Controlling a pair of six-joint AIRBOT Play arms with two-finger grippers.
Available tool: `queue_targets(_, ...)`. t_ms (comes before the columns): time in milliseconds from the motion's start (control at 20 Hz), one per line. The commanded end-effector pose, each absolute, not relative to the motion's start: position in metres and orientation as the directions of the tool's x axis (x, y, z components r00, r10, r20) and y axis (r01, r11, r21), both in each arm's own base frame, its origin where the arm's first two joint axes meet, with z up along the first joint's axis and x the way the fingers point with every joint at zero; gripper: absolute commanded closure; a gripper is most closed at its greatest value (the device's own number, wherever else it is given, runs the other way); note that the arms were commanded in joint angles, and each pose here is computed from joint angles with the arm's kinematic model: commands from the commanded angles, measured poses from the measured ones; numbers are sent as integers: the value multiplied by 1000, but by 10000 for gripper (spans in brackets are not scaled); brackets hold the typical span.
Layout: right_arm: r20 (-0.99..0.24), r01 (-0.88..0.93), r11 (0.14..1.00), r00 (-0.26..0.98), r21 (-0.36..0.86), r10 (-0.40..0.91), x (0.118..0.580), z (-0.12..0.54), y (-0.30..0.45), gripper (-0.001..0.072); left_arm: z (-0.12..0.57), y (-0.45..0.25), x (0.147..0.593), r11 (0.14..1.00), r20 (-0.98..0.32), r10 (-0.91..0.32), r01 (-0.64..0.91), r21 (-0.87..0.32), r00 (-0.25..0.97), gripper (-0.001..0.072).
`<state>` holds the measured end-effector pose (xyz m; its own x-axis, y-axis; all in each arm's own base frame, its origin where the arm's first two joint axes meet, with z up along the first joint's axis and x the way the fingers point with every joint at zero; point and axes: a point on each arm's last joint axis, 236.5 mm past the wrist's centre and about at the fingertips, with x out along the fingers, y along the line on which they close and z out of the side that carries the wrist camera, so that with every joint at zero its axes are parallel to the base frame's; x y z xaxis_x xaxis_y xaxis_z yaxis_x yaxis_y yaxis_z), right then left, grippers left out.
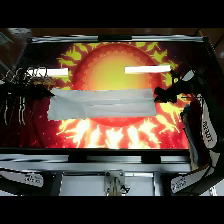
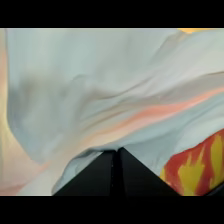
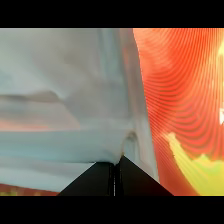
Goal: Fold the shirts.
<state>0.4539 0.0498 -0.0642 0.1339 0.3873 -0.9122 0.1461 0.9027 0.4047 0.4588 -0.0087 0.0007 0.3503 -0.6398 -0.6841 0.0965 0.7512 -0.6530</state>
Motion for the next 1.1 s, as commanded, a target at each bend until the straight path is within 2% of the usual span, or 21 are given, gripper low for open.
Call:
queue_targets(0,-916,147,910,175,387,361,470,-71,46,660,-17,-5,478,745,-683,-634,52,-664,363,681)
queue_targets(450,-906,132,917,259,376,334,492,-72,54,659,-21,3,507,756,-658,-590,33,-653,468,680)
queue_targets(750,-919,159,919,226,361,322,488,-86,51,658,-26,2,506,754,-663,-593,26,-656,458,674)
queue_targets(800,-920,160,917,211,365,329,484,-86,52,599,-24,1,504,751,-661,-598,28,-660,453,596)
queue_targets(850,-923,155,918,186,365,336,478,-86,54,405,-22,0,503,748,-660,-602,28,-664,450,469)
queue_targets(900,-928,124,925,149,360,342,468,-85,55,224,-19,-1,502,742,-656,-607,25,-670,448,386)
queue_targets(950,-932,93,930,117,354,343,460,-82,55,207,-15,-3,501,738,-651,-615,34,-674,446,361)
queue_targets(1050,-938,65,939,105,337,330,452,-69,48,207,-1,-6,500,735,-642,-628,63,-676,440,362)
